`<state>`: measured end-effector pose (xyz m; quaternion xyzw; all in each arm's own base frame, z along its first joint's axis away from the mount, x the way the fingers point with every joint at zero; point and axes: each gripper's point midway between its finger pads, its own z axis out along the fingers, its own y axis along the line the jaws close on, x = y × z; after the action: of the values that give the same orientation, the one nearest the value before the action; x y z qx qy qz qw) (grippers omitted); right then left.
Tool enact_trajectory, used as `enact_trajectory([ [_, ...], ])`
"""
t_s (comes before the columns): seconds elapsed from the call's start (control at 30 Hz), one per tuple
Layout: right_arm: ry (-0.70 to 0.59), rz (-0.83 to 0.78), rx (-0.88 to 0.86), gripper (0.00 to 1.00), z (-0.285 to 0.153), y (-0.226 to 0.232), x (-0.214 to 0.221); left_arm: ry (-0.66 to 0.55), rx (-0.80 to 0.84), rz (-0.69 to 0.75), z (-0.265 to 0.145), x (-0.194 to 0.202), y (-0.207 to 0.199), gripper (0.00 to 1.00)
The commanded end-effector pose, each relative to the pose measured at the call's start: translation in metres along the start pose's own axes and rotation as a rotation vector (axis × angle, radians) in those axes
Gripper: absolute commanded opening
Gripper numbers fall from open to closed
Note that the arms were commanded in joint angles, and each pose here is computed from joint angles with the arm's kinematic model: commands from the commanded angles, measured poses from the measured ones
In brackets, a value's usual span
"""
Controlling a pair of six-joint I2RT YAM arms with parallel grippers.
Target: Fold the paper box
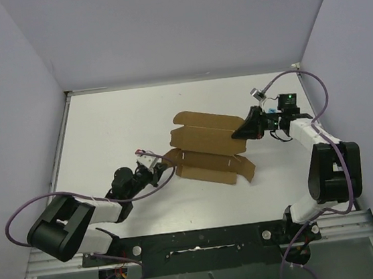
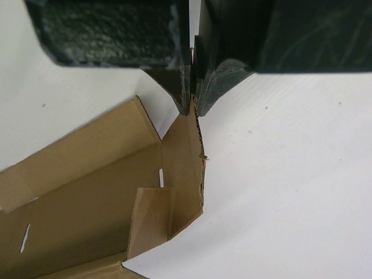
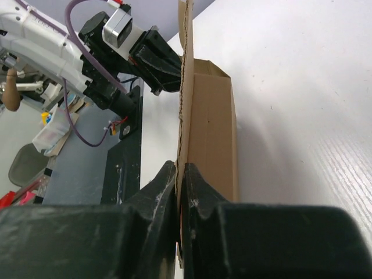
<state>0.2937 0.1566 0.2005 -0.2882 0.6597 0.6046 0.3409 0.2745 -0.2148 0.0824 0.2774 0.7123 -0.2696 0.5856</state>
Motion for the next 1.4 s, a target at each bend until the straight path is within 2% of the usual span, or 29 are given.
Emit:
enact_trajectory([
  [0.0, 0.018, -0.008, -0.027, 0.0, 0.006, 0.002, -0.002, -0.088, -0.035, 0.038, 0.001, -0.016, 0.008, 0.0],
  [0.43, 0.076, 0.019, -0.003, 0.0, 0.015, -0.013, 0.018, -0.032, -0.041, -0.094, -0.011, 0.011, 0.001, 0.0],
  [1.03, 0.093, -0.041, -0.006, 0.0, 0.014, -0.009, 0.019, -0.029, -0.015, -0.213, -0.027, -0.006, -0.013, 0.05],
  [1.37, 0.047, -0.122, -0.007, 0.0, 0.004, 0.007, -0.002, -0.051, 0.023, -0.195, -0.021, -0.019, -0.017, 0.0],
])
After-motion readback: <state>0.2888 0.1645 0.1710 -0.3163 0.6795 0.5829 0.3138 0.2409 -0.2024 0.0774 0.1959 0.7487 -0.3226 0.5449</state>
